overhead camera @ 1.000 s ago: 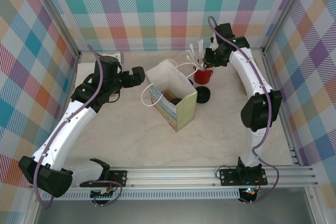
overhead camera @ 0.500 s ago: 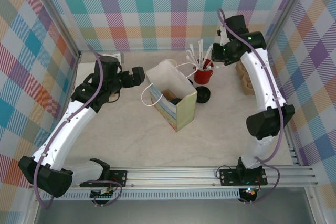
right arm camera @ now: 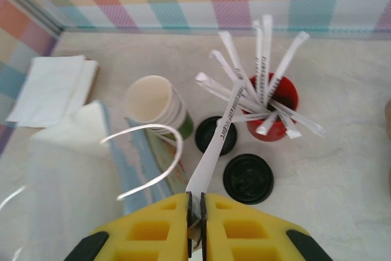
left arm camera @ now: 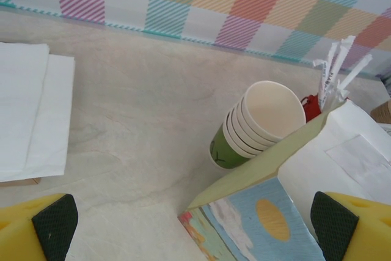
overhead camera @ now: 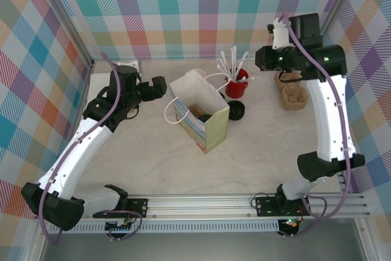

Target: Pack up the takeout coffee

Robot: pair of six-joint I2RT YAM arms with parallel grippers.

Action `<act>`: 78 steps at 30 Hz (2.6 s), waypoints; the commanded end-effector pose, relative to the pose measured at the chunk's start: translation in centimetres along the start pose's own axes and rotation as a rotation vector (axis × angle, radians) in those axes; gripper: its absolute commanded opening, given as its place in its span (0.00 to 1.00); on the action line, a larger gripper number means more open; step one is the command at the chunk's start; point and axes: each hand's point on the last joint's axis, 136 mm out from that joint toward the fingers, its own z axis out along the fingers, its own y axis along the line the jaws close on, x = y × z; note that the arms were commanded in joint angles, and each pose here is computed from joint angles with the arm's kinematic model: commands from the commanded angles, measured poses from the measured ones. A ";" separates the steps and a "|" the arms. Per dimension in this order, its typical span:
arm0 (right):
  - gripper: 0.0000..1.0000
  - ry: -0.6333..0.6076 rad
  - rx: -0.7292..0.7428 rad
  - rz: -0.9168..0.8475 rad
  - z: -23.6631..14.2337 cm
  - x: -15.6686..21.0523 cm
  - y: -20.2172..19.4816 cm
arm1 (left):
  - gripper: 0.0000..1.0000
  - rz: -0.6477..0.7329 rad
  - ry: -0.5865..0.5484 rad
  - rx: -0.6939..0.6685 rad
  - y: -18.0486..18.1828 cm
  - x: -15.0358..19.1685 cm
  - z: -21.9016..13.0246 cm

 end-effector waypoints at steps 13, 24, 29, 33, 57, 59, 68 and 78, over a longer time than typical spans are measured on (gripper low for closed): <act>0.13 0.122 -0.486 -0.088 -3.2 3.7 9.4 | 1.00 -0.041 -0.112 -0.082 1.9 -1.6 -1.5; 0.13 0.291 -0.425 -0.177 3.3 6.5 11.2 | 1.00 -0.042 -0.116 -0.105 2.6 -1.3 -2.1; 0.13 0.386 -0.401 -0.212 7.3 8.0 12.1 | 1.00 -0.042 -0.115 -0.102 2.6 -1.2 -2.2; 0.13 0.432 -0.420 -0.243 9.7 9.1 13.4 | 1.00 -0.041 -0.110 -0.106 2.7 -0.9 -2.1; 0.59 0.431 -0.368 -0.277 13.2 9.2 13.9 | 1.00 -0.045 -0.096 -0.079 2.3 -0.7 -1.8; 0.63 0.389 -0.341 -0.290 12.4 8.4 13.6 | 1.00 -0.046 -0.083 -0.086 2.3 -0.6 -1.7; 0.87 0.174 -0.207 -0.318 8.2 5.0 11.3 | 1.00 -0.129 -0.004 -0.142 4.6 -1.0 -1.3; 1.00 -0.027 -0.072 -0.296 5.3 3.6 8.3 | 1.00 -0.161 0.141 -0.232 10.3 -0.8 1.0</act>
